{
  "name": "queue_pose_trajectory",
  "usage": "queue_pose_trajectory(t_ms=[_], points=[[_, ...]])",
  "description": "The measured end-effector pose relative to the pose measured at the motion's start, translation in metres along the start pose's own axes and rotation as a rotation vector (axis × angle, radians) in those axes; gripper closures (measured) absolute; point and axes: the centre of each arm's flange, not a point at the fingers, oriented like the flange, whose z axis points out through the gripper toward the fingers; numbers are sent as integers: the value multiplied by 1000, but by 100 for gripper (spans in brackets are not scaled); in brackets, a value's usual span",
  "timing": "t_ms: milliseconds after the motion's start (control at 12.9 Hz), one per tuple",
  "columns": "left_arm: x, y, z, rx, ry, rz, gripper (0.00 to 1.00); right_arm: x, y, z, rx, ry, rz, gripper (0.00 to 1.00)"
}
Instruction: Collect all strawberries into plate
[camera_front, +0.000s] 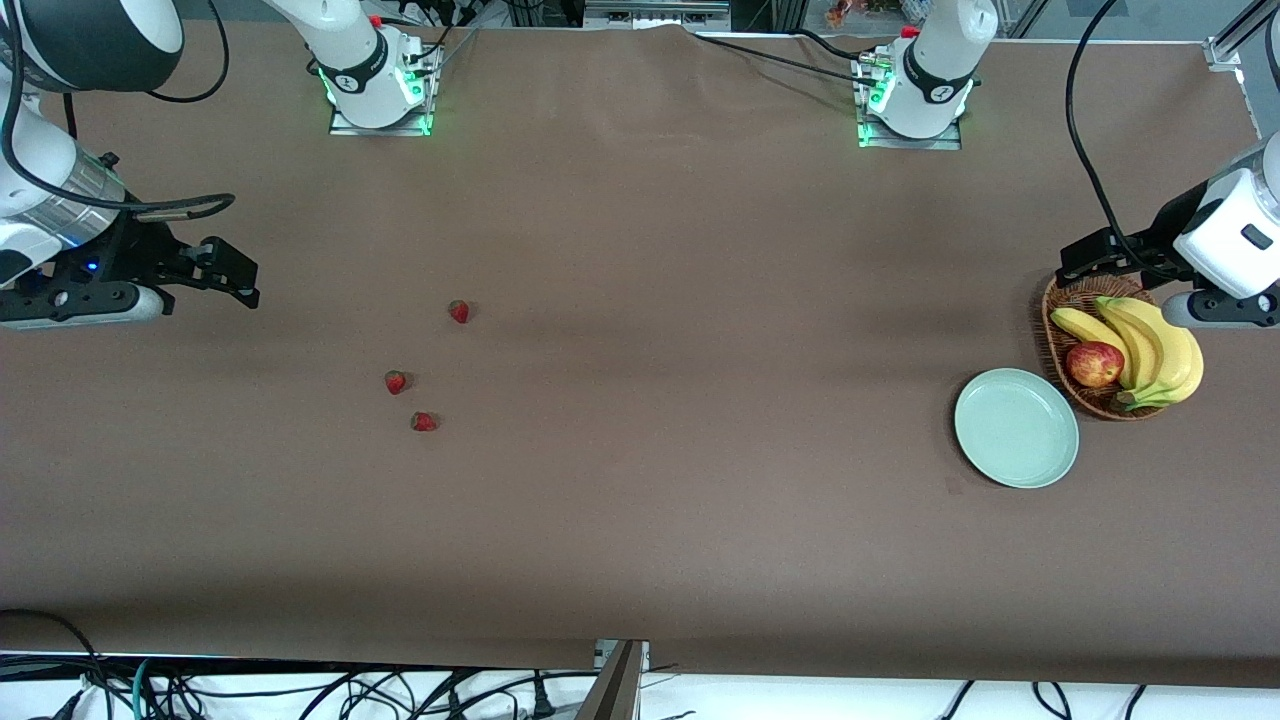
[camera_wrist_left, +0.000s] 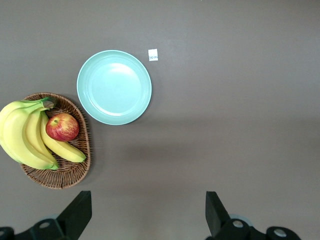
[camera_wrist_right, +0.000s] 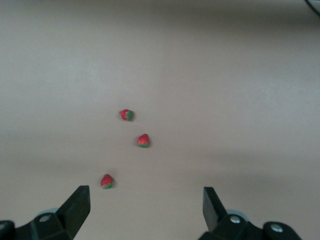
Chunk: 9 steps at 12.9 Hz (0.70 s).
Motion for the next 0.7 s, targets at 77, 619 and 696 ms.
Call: queue_pose_trajectory(t_ms=[77, 619, 696], points=[[0, 0, 0, 0, 0, 0, 0, 3, -3, 9, 0, -16, -4, 0], [0, 0, 0, 0, 1, 0, 0, 26, -33, 182, -1, -290, -54, 0], [1, 0, 0, 0, 1, 0, 0, 29, -37, 219, -2, -319, -65, 0]])
